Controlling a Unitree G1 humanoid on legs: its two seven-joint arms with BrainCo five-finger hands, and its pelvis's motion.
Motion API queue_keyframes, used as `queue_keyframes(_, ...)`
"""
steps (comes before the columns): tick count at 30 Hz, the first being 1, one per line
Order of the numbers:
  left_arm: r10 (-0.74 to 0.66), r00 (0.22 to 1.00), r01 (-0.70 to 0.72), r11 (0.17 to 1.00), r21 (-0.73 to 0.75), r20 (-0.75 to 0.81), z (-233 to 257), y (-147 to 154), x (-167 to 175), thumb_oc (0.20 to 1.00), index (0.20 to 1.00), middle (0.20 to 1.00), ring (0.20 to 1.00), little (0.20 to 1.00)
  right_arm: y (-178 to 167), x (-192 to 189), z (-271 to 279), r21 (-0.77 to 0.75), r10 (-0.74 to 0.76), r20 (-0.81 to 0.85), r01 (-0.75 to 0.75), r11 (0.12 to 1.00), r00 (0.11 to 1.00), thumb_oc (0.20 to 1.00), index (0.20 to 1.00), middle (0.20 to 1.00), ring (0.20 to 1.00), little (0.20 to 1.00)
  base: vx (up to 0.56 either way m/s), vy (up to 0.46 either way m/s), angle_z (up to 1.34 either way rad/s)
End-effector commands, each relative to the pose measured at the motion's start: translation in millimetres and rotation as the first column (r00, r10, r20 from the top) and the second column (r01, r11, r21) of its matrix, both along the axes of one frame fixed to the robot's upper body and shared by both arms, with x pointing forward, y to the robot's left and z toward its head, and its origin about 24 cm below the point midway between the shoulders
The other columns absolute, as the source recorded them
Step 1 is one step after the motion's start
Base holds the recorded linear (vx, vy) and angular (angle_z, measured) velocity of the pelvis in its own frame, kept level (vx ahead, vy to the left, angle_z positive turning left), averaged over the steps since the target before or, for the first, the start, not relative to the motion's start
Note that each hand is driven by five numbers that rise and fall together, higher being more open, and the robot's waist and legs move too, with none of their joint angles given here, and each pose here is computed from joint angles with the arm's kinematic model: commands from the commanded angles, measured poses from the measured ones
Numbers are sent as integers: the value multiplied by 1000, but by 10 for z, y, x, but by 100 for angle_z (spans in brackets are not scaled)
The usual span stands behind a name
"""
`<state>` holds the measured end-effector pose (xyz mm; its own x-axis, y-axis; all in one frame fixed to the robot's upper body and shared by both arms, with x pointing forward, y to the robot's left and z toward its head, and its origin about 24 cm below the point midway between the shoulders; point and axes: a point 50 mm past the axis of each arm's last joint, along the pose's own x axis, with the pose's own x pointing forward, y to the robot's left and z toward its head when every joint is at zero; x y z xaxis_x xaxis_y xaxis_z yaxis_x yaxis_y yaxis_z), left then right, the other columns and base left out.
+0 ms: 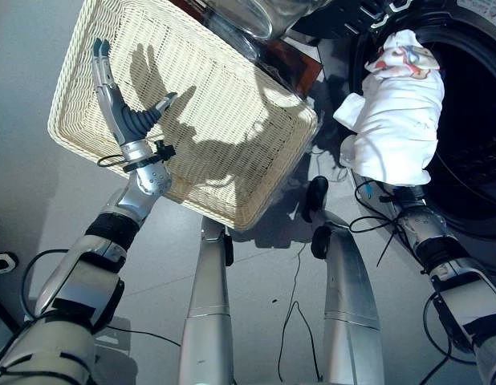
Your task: Put the clothes into the washing machine.
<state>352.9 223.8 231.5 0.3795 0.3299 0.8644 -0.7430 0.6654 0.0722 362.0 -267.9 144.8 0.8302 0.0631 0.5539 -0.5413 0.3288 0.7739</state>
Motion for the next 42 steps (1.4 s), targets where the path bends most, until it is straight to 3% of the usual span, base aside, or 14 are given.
queue_keyframes(1, 1, 994, 4, 999, -52, 105, 205, 53, -33, 1000, 1000, 1000, 1000, 1000, -520, -37, 62, 72, -286, -230, 309, 948, 930, 200, 200, 200, 200, 200, 18, 10, -3)
queue_keyframes(3, 0, 994, 5, 999, -49, 105, 199, 44, -34, 1000, 1000, 1000, 1000, 1000, -619, -46, 65, 58, -334, -303, 368, 928, 892, 200, 200, 200, 200, 200, 17, -4, -5)
queue_keyframes(6, -9, 994, 13, 999, -38, 107, 202, -11, -31, 1000, 1000, 1000, 1000, 1000, -1017, -127, 186, -58, -523, -548, 595, 802, 652, 200, 200, 200, 200, 200, 26, -70, -5)
queue_keyframes(7, -13, 994, 15, 1000, -22, 110, 219, -45, -32, 1000, 1000, 1000, 1000, 1000, -1161, -179, 400, -52, -586, -594, 700, 712, 552, 200, 200, 200, 200, 200, 27, -139, 1)
queue_keyframes(10, -22, 993, 21, 1000, 6, 114, 224, -95, -41, 1000, 1000, 1000, 1000, 1000, -1339, -300, 788, 10, -675, -565, 822, 569, 474, 200, 200, 200, 200, 200, 12, -90, 2)
queue_keyframes(12, -16, 992, 12, 999, 29, 128, 217, -31, -105, 1000, 1000, 1000, 1000, 1000, -1411, -526, 1204, 131, -796, -469, 922, 365, 382, 200, 200, 200, 200, 200, 0, -59, 0)
queue_keyframes(14, -14, 992, 10, 999, 31, 127, 199, 2, -139, 1000, 1000, 1000, 1000, 1000, -1430, -682, 1301, 180, -864, -392, 948, 264, 315, 200, 200, 200, 200, 200, 5, 2, -2)
queue_keyframes(15, -13, 992, 10, 1000, 29, 127, 215, 15, -143, 1000, 1000, 1000, 1000, 1000, -1412, -708, 1349, 185, -881, -363, 950, 251, 303, 454, 454, 454, 454, 454, 12, 24, -5)
queue_keyframes(16, -15, 992, 12, 1000, 22, 129, 237, 16, -142, 1000, 1000, 1000, 1000, 1000, -1324, -687, 1433, 171, -899, -309, 948, 269, 311, 1000, 1000, 1000, 1000, 1000, 4, 32, -1)
queue_keyframes(20, -23, 992, 19, 999, 37, 121, 316, 63, -125, 1000, 1000, 1000, 1000, 1000, -1332, -624, 1519, 61, -902, -235, 932, 358, 362, 1000, 1000, 1000, 1000, 1000, 1, 1, 3)
queue_keyframes(23, -39, 992, 33, 998, 48, 118, 309, 46, -107, 1000, 1000, 1000, 1000, 1000, -1473, -569, 1284, -46, -879, -282, 910, 412, 384, 1000, 1000, 1000, 1000, 1000, 0, 0, 0)
queue_keyframes(36, -64, 991, 58, 997, 58, 118, 358, -46, -57, 1000, 1000, 1000, 1000, 1000, -1469, -537, 1193, -66, -883, -357, 934, 350, 305, 1000, 1000, 1000, 1000, 1000, 0, 0, 0)
queue_keyframes(42, -61, 991, 54, 997, 58, 122, 367, -40, -54, 1000, 1000, 1000, 1000, 1000, -1546, -620, 1156, -115, -891, -414, 960, 257, 189, 1000, 1000, 1000, 1000, 1000, 0, 0, 0)
